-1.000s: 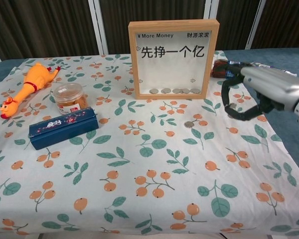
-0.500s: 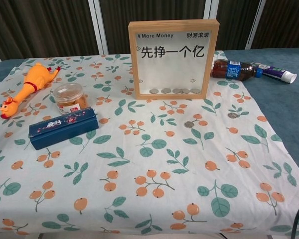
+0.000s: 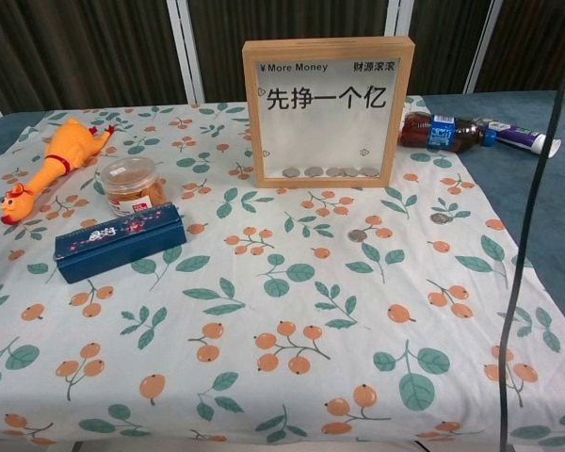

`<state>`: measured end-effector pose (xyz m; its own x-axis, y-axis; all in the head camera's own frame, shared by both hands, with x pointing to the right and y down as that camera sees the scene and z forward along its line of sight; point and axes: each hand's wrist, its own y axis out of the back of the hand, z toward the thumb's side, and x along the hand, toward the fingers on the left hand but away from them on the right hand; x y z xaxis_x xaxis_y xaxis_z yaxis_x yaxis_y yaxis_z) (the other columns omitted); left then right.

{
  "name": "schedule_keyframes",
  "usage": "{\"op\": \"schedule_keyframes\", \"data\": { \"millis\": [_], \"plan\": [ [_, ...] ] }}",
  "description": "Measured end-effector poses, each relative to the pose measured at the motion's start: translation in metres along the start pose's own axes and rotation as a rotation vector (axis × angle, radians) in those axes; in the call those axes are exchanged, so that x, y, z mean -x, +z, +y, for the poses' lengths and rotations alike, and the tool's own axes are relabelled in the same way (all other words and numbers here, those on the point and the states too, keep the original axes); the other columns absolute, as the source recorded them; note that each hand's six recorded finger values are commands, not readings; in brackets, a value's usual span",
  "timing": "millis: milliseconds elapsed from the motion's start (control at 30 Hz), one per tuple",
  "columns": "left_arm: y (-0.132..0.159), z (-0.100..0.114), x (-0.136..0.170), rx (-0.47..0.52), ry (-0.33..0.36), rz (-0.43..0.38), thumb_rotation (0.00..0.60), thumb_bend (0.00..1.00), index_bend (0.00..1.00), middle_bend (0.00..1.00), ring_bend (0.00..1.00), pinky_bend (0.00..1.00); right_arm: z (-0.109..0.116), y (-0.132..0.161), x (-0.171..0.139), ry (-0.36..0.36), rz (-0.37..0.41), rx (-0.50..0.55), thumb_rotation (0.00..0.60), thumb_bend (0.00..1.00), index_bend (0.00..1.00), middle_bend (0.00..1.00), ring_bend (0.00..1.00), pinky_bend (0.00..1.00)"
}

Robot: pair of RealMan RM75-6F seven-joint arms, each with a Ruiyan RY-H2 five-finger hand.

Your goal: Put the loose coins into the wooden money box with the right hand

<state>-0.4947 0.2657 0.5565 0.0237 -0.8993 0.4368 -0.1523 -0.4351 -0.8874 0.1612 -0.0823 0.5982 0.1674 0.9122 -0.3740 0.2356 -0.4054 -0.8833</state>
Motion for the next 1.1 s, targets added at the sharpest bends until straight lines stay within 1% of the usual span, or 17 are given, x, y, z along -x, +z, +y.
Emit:
{"op": "schedule_keyframes", "data": {
  "millis": [233, 367, 567, 800, 1100],
  "plan": [
    [0.000, 0.000, 0.000, 0.000, -0.002, -0.001, 0.600, 0.44, 0.00, 0.00, 0.00, 0.00, -0.036, 0.010, 0.010, 0.068, 0.004, -0.077, 0.600, 0.55, 0.73, 0.19, 0.00, 0.00],
    [0.000, 0.000, 0.000, 0.001, -0.002, 0.000, 0.600, 0.44, 0.00, 0.00, 0.00, 0.00, -0.047, 0.012, 0.011, 0.089, 0.006, -0.099, 0.600, 0.55, 0.73, 0.19, 0.00, 0.00],
    [-0.001, 0.001, 0.000, 0.002, 0.003, 0.002, 0.600, 0.44, 0.00, 0.00, 0.00, 0.00, -0.053, 0.016, 0.010, 0.102, 0.013, -0.116, 0.600, 0.55, 0.72, 0.19, 0.00, 0.00],
    [-0.001, 0.001, 0.000, 0.002, 0.001, 0.000, 0.600, 0.44, 0.00, 0.00, 0.00, 0.00, -0.055, 0.018, 0.010, 0.106, 0.013, -0.117, 0.600, 0.55, 0.70, 0.19, 0.00, 0.00],
    [-0.001, 0.000, -0.001, 0.004, 0.001, 0.001, 0.600, 0.45, 0.00, 0.00, 0.00, 0.00, -0.055, 0.017, 0.009, 0.113, 0.008, -0.136, 0.600, 0.55, 0.58, 0.19, 0.00, 0.00]
  ]
}}
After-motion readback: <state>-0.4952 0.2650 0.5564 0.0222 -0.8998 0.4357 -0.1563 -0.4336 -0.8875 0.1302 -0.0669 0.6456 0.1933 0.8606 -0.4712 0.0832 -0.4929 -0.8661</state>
